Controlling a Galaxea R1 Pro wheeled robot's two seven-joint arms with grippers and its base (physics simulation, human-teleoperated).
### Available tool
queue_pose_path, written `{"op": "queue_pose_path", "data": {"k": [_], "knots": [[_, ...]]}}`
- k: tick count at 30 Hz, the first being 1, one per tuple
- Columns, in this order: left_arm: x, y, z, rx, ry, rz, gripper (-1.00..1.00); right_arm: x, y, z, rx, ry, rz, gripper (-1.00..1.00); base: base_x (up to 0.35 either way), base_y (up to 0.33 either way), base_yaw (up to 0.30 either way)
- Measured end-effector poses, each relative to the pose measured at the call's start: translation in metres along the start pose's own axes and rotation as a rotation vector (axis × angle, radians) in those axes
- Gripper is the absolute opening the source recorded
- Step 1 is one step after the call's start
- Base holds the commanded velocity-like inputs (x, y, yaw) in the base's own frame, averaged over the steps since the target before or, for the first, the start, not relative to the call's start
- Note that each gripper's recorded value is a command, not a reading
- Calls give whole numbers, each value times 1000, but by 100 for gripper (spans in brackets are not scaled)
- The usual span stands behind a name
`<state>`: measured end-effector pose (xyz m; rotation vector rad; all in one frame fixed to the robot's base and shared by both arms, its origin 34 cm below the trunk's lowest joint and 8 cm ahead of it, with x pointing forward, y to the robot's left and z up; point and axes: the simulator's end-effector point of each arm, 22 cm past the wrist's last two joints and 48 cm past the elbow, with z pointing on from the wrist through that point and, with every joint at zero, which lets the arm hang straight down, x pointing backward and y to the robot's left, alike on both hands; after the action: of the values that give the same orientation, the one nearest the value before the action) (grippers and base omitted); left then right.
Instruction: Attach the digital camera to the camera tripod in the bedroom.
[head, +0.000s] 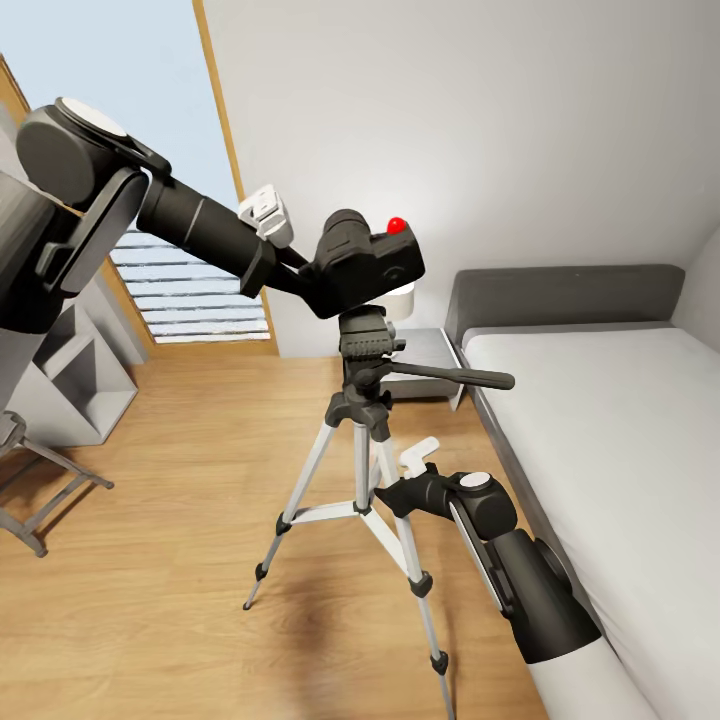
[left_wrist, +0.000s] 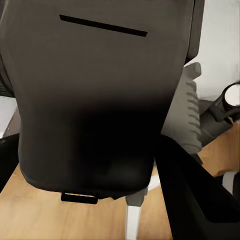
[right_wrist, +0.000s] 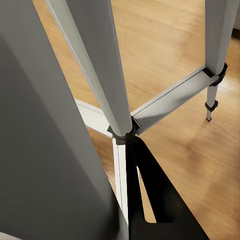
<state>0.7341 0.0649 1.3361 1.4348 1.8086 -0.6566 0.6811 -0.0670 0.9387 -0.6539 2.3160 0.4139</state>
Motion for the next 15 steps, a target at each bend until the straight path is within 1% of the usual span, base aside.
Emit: {"op": "queue_pose_path", "data": {"k": [4, 10, 15], "knots": [[3, -2, 1, 13, -3, -9, -100, 0, 0, 0, 0, 0, 0, -100, 0, 0, 0], [3, -4, 1, 17, -7, -8, -100, 0, 0, 0, 0, 0, 1, -100, 0, 0, 0], [-1, -8, -2, 15, -15, 11, -100, 0, 0, 0, 1, 0, 2, -100, 0, 0, 0]]}}
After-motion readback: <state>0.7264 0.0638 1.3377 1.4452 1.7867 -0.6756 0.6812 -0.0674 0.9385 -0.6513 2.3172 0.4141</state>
